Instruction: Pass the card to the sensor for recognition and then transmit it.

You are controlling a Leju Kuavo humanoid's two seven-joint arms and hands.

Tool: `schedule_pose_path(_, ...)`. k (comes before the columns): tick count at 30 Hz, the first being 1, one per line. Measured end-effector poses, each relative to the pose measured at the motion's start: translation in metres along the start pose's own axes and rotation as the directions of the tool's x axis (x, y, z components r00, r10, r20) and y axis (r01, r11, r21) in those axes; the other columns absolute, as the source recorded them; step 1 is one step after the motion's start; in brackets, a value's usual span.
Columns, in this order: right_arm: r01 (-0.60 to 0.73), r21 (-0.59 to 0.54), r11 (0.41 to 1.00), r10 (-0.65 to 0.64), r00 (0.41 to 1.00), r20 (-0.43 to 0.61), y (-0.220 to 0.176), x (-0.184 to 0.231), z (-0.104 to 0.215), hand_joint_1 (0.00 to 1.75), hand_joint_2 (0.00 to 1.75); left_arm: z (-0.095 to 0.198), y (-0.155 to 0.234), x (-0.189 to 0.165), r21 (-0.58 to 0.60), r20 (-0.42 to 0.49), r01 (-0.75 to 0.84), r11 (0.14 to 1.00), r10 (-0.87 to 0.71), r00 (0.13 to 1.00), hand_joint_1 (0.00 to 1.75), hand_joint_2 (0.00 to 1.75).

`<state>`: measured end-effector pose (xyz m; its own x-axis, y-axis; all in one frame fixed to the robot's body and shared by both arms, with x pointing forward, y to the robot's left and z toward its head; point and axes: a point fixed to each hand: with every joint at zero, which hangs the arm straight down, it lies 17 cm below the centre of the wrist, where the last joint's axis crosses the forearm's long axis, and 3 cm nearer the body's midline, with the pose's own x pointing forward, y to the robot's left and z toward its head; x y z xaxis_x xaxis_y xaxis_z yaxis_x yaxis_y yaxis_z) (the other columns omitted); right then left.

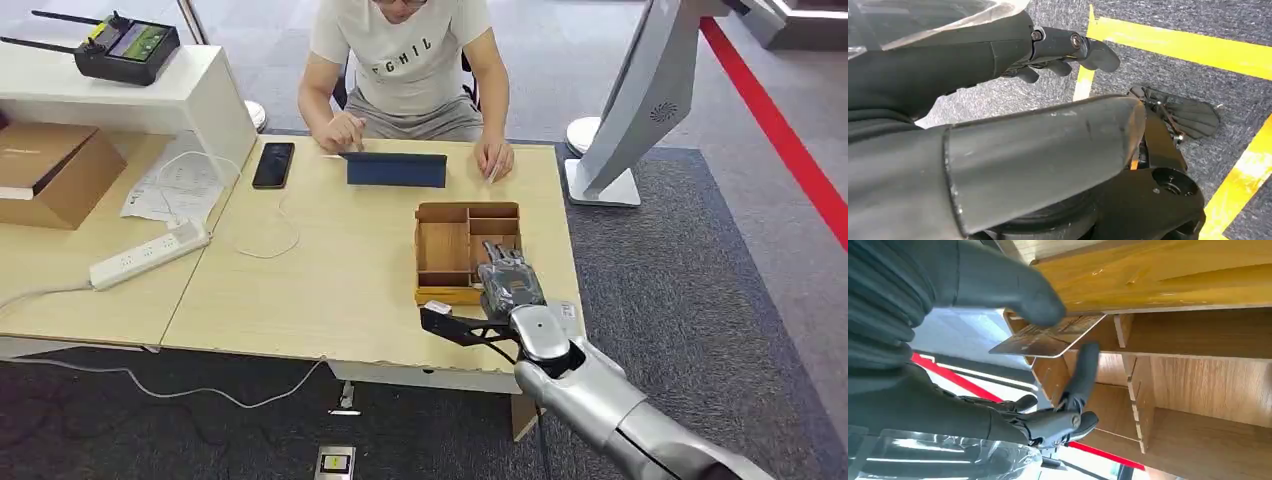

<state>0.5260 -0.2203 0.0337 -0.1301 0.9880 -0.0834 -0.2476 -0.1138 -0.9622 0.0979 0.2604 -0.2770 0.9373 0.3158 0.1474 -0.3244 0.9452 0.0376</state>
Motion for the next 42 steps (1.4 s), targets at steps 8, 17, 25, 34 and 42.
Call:
schedule_pose_path(8,-0.010,0.001,1.000,0.010,1.000,0.003,-0.001,0.000,-0.001,1.75,1.75,0.000,0.000,0.000,0.000,-0.001,0.000,1.000,0.000,1.000,0.00,0.00)
schedule_pose_path(17,-0.017,0.006,1.000,0.017,1.000,0.005,0.001,0.001,0.000,1.75,1.75,0.000,-0.001,0.000,-0.003,-0.001,0.000,1.000,0.000,1.000,0.00,0.00)
schedule_pose_path(25,-0.027,0.020,0.999,0.027,1.000,0.001,0.008,-0.002,0.001,1.75,1.75,0.000,-0.001,0.000,-0.006,0.000,0.001,1.000,-0.001,1.000,0.00,0.00)
schedule_pose_path(34,-0.021,0.032,0.999,0.021,1.000,-0.006,0.014,-0.006,0.003,1.75,1.75,0.000,-0.003,0.001,-0.014,0.007,0.002,1.000,-0.002,1.000,0.00,0.00)
schedule_pose_path(42,-0.020,0.029,0.999,0.020,1.000,-0.006,0.014,-0.006,0.003,1.75,1.75,0.000,-0.003,0.001,-0.014,0.008,0.001,1.000,-0.001,1.000,0.00,0.00)
